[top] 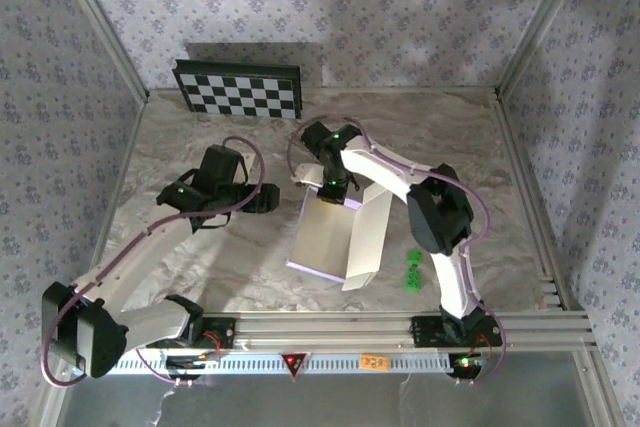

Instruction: Fold the paper box

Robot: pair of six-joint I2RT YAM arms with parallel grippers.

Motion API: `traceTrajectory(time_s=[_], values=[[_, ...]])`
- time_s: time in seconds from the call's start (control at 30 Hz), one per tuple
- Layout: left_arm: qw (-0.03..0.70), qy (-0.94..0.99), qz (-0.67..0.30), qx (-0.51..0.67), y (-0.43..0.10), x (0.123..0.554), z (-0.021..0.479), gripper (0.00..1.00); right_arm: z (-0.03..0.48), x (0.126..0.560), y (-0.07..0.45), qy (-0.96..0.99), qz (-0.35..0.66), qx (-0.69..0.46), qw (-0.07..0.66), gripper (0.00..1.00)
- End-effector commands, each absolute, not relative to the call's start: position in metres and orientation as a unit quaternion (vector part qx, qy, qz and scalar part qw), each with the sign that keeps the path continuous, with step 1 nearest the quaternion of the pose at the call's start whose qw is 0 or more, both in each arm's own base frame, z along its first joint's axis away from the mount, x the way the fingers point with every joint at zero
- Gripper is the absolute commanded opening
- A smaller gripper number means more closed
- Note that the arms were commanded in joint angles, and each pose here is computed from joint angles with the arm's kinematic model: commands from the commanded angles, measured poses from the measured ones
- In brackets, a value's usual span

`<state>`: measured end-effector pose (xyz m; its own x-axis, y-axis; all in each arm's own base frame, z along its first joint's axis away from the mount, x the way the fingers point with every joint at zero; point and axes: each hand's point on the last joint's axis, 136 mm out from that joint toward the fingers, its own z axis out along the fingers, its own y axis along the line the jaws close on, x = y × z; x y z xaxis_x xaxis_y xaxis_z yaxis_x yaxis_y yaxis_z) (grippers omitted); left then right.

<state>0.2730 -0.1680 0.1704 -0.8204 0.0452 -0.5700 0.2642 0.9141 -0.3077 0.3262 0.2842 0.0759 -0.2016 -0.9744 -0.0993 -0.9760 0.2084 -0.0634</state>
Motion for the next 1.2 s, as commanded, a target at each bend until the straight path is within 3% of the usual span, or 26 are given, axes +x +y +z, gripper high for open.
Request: traceTrajectory(time_s=[0.0,0.07,0.17,0.27,0.37,0.8,1.0,1.17], values=[[0.289,0.929,-0.223,0.065,-0.172,0.274,0.167,0.81,0.074,0.325,0.267,0.75,-0.048,-0.66,0.009,0.0],[0.277,0.929,-0.239,0.06,-0.176,0.272,0.158,0.81,0.064,0.33,0.275,0.743,-0.051,-0.667,0.01,0.0],[0.26,0.93,-0.253,0.059,-0.181,0.269,0.145,0.8,0.058,0.333,0.287,0.741,-0.044,-0.67,0.019,0.12],[0.242,0.933,-0.259,0.067,-0.186,0.266,0.135,0.8,0.07,0.332,0.302,0.748,-0.016,-0.662,0.048,0.31],[0.227,0.933,-0.268,0.082,-0.192,0.265,0.13,0.79,0.098,0.334,0.315,0.763,0.016,-0.638,0.097,0.39],[0.208,0.924,-0.288,0.141,-0.22,0.288,0.123,0.75,0.225,0.356,0.317,0.866,0.095,-0.394,0.294,0.46],[0.224,0.91,-0.289,0.197,-0.236,0.309,0.129,0.74,0.253,0.352,0.275,0.933,0.074,-0.224,0.273,0.42],[0.223,0.905,-0.292,0.214,-0.25,0.325,0.129,0.72,0.273,0.331,0.239,0.943,-0.012,-0.182,0.28,0.47]])
